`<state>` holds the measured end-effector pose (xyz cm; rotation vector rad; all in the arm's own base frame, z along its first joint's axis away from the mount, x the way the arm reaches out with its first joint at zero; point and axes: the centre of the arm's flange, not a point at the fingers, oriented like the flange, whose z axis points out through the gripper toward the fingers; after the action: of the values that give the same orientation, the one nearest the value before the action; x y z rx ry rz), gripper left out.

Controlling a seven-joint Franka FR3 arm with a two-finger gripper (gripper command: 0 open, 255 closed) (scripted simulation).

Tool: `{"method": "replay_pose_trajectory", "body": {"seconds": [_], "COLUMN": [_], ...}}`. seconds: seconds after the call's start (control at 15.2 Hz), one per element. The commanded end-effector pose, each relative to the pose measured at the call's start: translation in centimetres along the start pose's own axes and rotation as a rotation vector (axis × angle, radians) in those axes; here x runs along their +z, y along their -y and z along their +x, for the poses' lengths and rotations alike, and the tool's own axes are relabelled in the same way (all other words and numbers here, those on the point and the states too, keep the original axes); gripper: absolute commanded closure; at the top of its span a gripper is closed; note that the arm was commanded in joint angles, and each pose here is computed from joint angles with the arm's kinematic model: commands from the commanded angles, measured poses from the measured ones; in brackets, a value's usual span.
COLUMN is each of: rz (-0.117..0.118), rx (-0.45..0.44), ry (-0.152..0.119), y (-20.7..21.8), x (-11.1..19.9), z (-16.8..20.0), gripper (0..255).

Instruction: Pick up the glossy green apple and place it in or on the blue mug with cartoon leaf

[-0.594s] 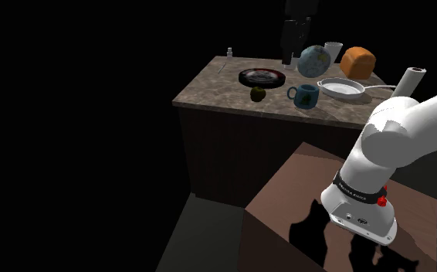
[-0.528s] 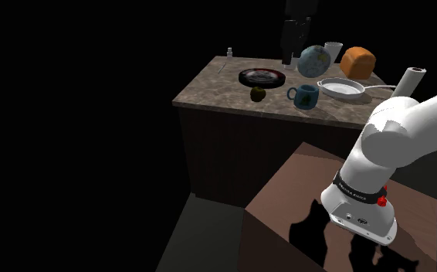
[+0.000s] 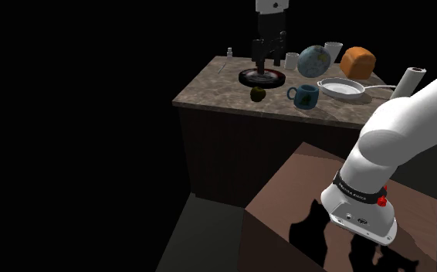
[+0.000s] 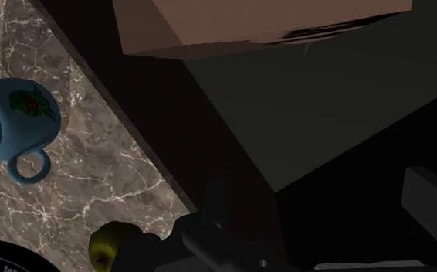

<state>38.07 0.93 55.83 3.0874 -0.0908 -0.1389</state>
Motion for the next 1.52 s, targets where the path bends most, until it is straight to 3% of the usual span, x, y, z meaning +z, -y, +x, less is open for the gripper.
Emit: {"method": "replay_pose_trajectory", "body": {"seconds": [0.0, 0.73, 1.45], "rz": [-0.023, -0.147, -0.271], "rx": [0.055, 0.346, 0.637], "ry": [0.011, 0.078, 0.145], "y": [-0.4, -5.0, -13.8], "x": [1.1, 8.2, 15.1], "z": [2.3, 14.8, 24.8], "gripper": [0, 0, 0]}}
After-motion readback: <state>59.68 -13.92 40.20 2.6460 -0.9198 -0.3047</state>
